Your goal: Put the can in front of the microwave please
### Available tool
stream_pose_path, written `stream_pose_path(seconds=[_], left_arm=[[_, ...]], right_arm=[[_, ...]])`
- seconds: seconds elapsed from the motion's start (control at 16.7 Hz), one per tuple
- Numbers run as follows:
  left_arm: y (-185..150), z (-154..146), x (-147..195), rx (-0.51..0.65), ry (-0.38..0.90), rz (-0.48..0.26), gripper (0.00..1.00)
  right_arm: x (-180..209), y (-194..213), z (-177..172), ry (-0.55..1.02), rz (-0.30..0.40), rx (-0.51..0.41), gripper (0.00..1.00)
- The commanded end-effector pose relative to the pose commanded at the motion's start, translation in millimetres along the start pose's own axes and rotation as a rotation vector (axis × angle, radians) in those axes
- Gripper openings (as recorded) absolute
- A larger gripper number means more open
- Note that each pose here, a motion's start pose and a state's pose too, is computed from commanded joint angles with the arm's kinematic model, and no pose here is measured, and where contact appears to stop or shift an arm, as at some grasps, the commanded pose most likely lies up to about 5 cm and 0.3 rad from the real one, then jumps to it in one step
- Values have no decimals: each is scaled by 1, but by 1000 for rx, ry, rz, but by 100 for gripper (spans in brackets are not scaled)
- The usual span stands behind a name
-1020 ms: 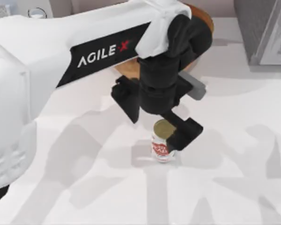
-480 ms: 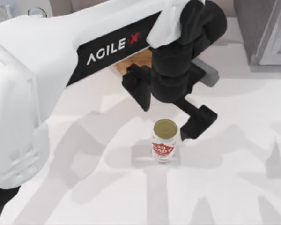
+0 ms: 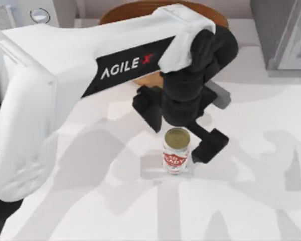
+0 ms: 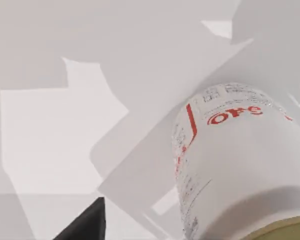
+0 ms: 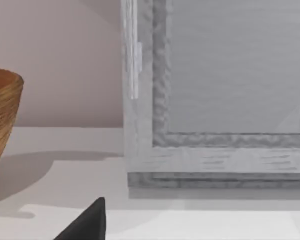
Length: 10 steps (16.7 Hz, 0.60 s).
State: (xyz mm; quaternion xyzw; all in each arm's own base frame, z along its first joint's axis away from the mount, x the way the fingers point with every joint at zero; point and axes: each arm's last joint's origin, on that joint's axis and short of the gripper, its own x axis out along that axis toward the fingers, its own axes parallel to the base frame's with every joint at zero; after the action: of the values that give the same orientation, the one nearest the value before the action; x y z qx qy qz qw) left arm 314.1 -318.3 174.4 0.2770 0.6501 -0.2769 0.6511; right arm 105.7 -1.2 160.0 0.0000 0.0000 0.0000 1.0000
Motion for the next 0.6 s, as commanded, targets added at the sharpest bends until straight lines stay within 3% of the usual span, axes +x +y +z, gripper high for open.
stream_pose_path(seconds=[0.42,0.6], left_arm=[[-1,-1,17,0,1,0,100],[-1,-1,17,0,1,0,77]], right_arm=[[0,0,0,0,0,0,100],[0,0,0,0,0,0,100]])
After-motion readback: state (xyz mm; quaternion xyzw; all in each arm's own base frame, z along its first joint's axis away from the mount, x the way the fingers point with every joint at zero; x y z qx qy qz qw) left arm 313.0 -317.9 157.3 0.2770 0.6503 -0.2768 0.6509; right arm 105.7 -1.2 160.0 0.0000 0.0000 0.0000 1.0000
